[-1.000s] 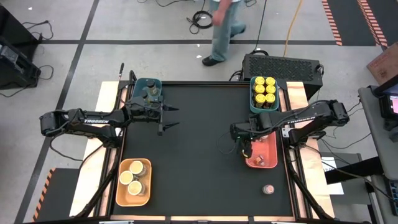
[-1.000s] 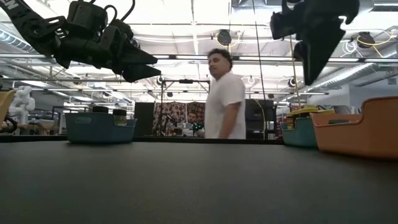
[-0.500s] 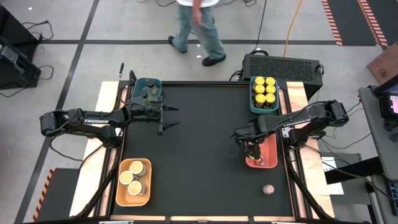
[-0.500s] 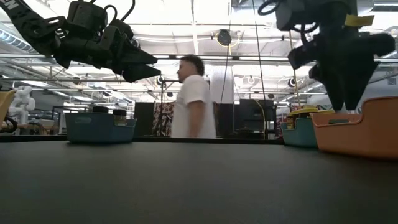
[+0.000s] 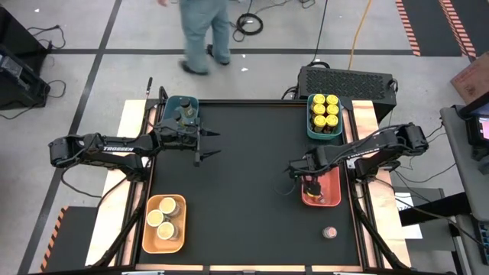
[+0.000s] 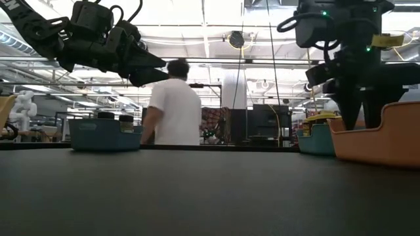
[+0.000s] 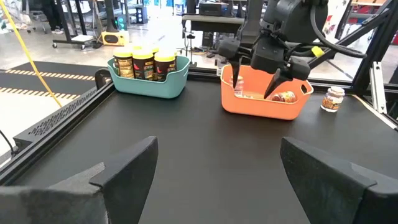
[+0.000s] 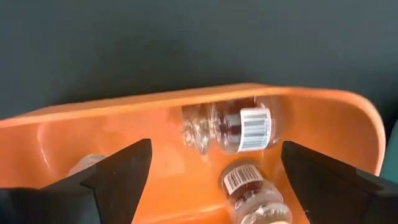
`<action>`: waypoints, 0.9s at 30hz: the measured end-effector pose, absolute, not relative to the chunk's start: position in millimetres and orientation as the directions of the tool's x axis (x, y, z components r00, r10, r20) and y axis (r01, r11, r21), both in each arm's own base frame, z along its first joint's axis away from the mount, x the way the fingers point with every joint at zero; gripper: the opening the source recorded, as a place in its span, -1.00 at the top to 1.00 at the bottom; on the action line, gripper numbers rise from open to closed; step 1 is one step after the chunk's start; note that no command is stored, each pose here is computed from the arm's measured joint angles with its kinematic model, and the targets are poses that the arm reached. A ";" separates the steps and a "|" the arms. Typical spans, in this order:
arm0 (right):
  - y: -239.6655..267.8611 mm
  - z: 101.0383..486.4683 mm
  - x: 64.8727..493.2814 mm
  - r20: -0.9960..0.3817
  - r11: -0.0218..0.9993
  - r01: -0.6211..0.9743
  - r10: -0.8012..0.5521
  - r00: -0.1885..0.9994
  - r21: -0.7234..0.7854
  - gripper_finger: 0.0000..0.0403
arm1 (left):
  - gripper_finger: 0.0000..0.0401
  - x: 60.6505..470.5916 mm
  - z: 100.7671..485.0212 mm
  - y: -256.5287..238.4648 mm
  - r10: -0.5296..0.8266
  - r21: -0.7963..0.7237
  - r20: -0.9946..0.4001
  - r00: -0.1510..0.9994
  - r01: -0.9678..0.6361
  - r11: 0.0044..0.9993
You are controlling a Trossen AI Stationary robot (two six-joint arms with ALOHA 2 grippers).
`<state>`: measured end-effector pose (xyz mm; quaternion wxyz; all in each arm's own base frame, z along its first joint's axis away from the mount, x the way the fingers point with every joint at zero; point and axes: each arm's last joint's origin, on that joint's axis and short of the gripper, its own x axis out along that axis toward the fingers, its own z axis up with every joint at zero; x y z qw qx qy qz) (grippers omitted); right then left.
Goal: Sort spices by type
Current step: Adjust the brown spice bottle into the orange bin
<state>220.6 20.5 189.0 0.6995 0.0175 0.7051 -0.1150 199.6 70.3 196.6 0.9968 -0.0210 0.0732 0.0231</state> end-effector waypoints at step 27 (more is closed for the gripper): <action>20.9 160.7 235.0 -0.982 0.977 0.102 -0.185 -0.045 -0.189 -0.77 | -0.70 199.6 196.2 70.3 0.043 -0.040 -0.150 0.988 -0.049 0.998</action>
